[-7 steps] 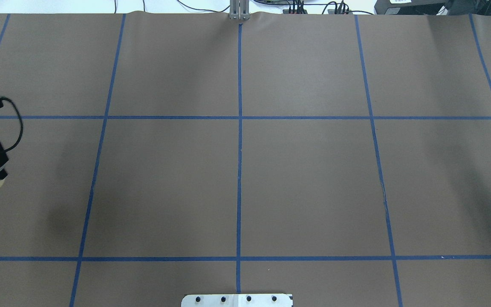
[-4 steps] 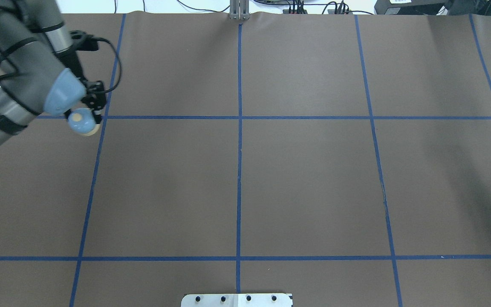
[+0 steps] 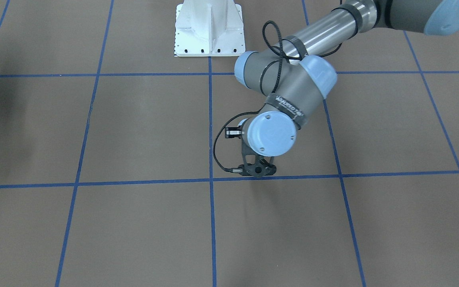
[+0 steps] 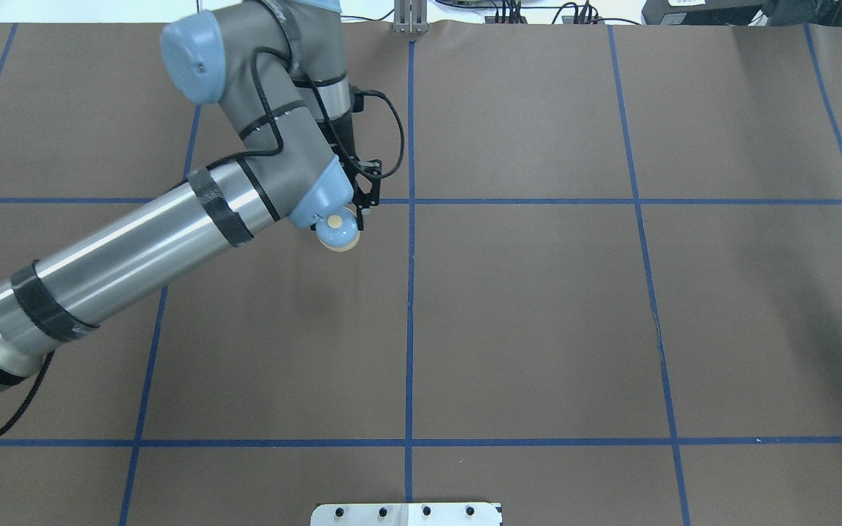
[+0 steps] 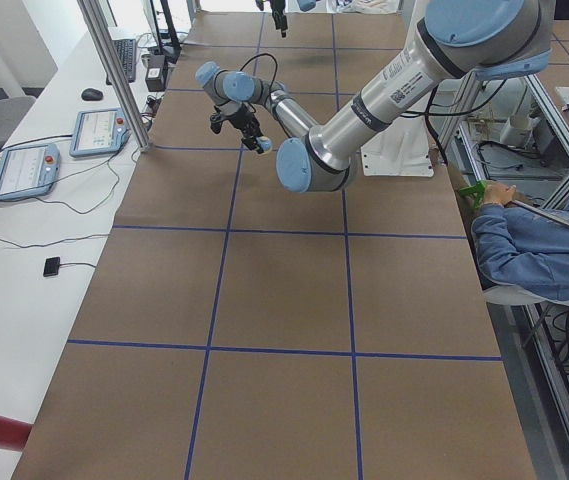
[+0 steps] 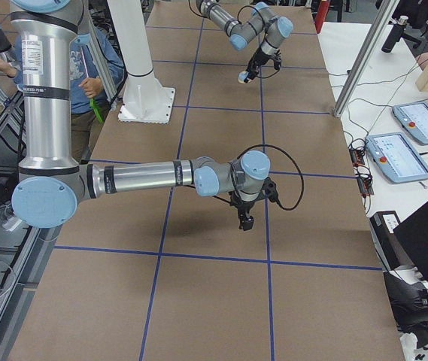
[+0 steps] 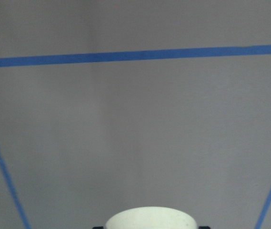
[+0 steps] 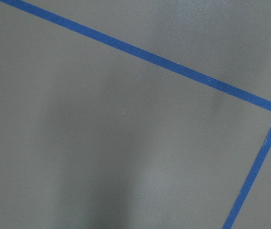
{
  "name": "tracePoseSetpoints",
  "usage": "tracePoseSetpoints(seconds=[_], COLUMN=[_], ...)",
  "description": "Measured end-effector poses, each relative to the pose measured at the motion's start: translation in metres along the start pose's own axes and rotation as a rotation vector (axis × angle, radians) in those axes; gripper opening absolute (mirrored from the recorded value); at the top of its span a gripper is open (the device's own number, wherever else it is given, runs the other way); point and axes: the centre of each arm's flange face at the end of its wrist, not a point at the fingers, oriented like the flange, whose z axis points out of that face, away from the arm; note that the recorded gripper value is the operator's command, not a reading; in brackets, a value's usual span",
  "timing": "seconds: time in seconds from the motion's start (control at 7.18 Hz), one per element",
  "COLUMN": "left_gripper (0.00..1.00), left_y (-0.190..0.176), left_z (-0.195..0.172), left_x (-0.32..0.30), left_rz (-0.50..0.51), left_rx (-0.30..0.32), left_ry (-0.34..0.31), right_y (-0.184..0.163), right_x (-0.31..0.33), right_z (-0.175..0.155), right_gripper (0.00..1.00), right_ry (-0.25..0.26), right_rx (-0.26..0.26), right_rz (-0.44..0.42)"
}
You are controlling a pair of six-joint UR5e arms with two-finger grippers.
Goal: Place and press bell with both arms
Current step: 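Move the left gripper with the bell over the table center, then lower the bell onto the table center and open the left gripper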
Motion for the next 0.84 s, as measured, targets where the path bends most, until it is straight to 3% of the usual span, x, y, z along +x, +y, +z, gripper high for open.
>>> tracePoseSetpoints(seconds=[0.14, 0.28, 0.42, 0.84], left_gripper=[0.11, 0.25, 0.31, 0.37], left_y=[0.001, 0.001, 0.002, 0.004], left_z=[0.031, 0.049, 0.057, 0.067], left_x=[0.027, 0.049, 0.063, 0.075], left_rz=[-0.03, -0.053, -0.067, -0.073], left_rx=[0.0, -0.006, -0.012, -0.02], left_ry=[0.02, 0.027, 0.026, 0.021], right_y=[0.001, 0.002, 0.003, 0.003], right_x=[0.003, 0.007, 0.01, 0.011], right_z=[0.004, 0.008, 0.012, 0.013], right_gripper=[1.0, 1.0, 1.0, 1.0], right_ry=[-0.001, -0.002, -0.003, -0.005], right_rx=[-0.008, -0.017, -0.024, -0.027], right_rz=[0.007, 0.015, 0.021, 0.024])
